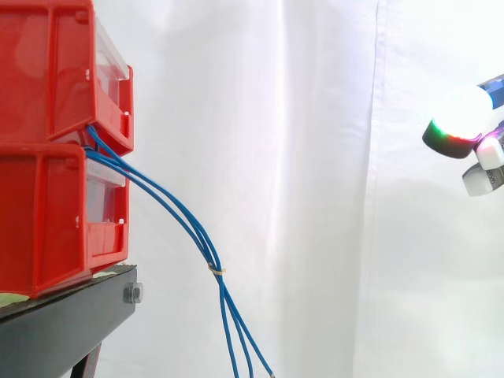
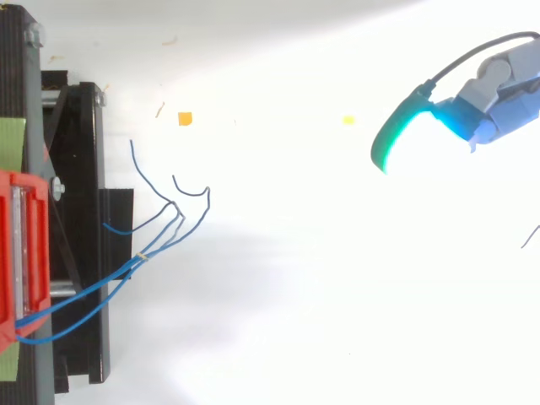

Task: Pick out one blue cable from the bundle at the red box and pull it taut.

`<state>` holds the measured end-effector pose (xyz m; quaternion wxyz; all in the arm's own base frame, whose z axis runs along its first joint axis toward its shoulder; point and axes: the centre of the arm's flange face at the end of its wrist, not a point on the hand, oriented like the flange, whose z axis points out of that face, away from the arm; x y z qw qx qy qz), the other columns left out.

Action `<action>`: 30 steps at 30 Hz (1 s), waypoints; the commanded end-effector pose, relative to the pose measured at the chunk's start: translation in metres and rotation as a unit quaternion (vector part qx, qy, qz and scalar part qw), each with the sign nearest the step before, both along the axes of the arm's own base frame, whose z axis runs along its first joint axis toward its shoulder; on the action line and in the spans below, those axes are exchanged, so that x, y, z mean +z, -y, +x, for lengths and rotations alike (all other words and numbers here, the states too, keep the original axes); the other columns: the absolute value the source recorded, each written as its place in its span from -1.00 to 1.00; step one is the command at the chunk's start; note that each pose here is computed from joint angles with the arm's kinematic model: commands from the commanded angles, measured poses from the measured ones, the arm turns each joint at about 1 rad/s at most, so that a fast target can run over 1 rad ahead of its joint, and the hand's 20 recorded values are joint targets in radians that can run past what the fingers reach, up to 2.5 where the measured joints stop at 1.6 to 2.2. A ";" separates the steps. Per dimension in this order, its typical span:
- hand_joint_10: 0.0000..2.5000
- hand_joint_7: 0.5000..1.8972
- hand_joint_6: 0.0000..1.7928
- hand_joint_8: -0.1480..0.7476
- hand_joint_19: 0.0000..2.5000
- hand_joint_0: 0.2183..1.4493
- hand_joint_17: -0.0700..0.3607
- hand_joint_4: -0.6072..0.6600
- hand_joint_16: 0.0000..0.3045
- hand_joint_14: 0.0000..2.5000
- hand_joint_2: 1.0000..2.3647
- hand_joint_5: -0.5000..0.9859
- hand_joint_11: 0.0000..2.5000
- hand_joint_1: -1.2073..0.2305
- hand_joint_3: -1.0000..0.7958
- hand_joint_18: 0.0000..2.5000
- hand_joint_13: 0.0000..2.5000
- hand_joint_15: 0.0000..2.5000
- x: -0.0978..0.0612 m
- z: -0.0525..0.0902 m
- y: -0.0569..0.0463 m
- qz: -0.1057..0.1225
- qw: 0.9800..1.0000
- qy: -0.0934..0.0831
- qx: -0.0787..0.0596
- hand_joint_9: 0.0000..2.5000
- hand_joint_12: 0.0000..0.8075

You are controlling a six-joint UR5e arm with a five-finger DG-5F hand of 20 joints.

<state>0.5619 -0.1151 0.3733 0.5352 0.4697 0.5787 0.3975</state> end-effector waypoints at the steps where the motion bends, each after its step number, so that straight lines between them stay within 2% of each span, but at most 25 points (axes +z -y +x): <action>1: -1.00 -0.82 -0.44 0.04 -0.61 -0.50 -0.11 0.36 -0.65 -1.00 -1.00 -0.60 -1.00 -0.11 -0.44 -0.66 -0.66 -0.91 0.000 0.000 0.000 -0.009 1.000 0.000 0.001 -0.56 -0.04; 6: -1.00 -0.80 -0.44 0.02 -0.59 -0.50 -0.12 0.37 -0.65 -1.00 -1.00 -0.58 -1.00 -0.15 -0.44 -0.67 -0.62 -0.89 -0.002 -0.001 0.003 -0.011 1.000 -0.005 -0.001 -0.50 -0.09; 8: -1.00 -0.81 -0.44 0.00 -0.60 -0.50 -0.12 0.35 -0.65 -1.00 -1.00 -0.58 -1.00 -0.15 -0.44 -0.67 -0.62 -0.89 -0.007 0.001 0.003 -0.018 1.000 -0.011 -0.002 -0.52 -0.09; 10: -1.00 -0.80 -0.44 0.00 -0.60 -0.51 -0.11 0.36 -0.65 -1.00 -1.00 -0.58 -1.00 -0.15 -0.44 -0.67 -0.62 -0.89 -0.023 0.009 0.000 -0.030 0.999 -0.020 -0.006 -0.52 -0.08; 12: -1.00 -0.80 -0.44 0.01 -0.60 -0.51 -0.12 0.35 -0.65 -1.00 -1.00 -0.58 -1.00 -0.16 -0.44 -0.68 -0.62 -0.89 -0.027 0.013 -0.001 -0.034 0.999 -0.019 -0.008 -0.52 -0.08; 14: -1.00 -0.80 -0.44 0.00 -0.59 -0.51 -0.12 0.34 -0.65 -1.00 -1.00 -0.58 -1.00 -0.17 -0.44 -0.68 -0.62 -0.89 -0.026 0.017 -0.003 -0.040 0.999 -0.005 -0.016 -0.52 -0.09; 17: -1.00 -0.79 -0.44 0.00 -0.59 -0.51 -0.13 0.35 -0.66 -1.00 -1.00 -0.58 -1.00 -0.17 -0.44 -0.67 -0.62 -0.88 -0.024 0.021 -0.002 -0.052 0.998 0.010 -0.036 -0.51 -0.09; 18: -1.00 -0.79 -0.44 0.00 -0.60 -0.51 -0.13 0.35 -0.66 -1.00 -1.00 -0.58 -1.00 -0.17 -0.44 -0.67 -0.62 -0.88 -0.029 0.025 -0.003 -0.063 0.997 0.009 -0.043 -0.50 -0.09; 21: -1.00 -0.79 -0.44 0.01 -0.59 -0.50 -0.13 0.35 -0.66 -1.00 -1.00 -0.58 -1.00 -0.17 -0.44 -0.68 -0.61 -0.88 -0.042 0.032 -0.005 -0.081 0.996 0.004 -0.048 -0.49 -0.09; 22: -1.00 -0.79 -0.44 0.01 -0.60 -0.49 -0.13 0.35 -0.66 -0.99 -1.00 -0.58 -0.99 -0.17 -0.44 -0.67 -0.60 -0.87 -0.058 0.041 -0.007 -0.083 0.995 0.003 -0.049 -0.48 -0.09; 26: -1.00 -0.79 -0.44 0.01 -0.58 -0.49 -0.14 0.36 -0.66 -0.99 -1.00 -0.58 -0.99 -0.17 -0.43 -0.66 -0.58 -0.86 -0.079 0.056 -0.009 -0.083 0.995 0.007 -0.052 -0.46 -0.10; 30: -1.00 -0.78 -0.44 0.01 -0.59 -0.48 -0.15 0.37 -0.67 -0.99 -1.00 -0.57 -0.98 -0.17 -0.43 -0.66 -0.57 -0.86 -0.088 0.069 -0.013 -0.084 0.995 0.012 -0.055 -0.44 -0.10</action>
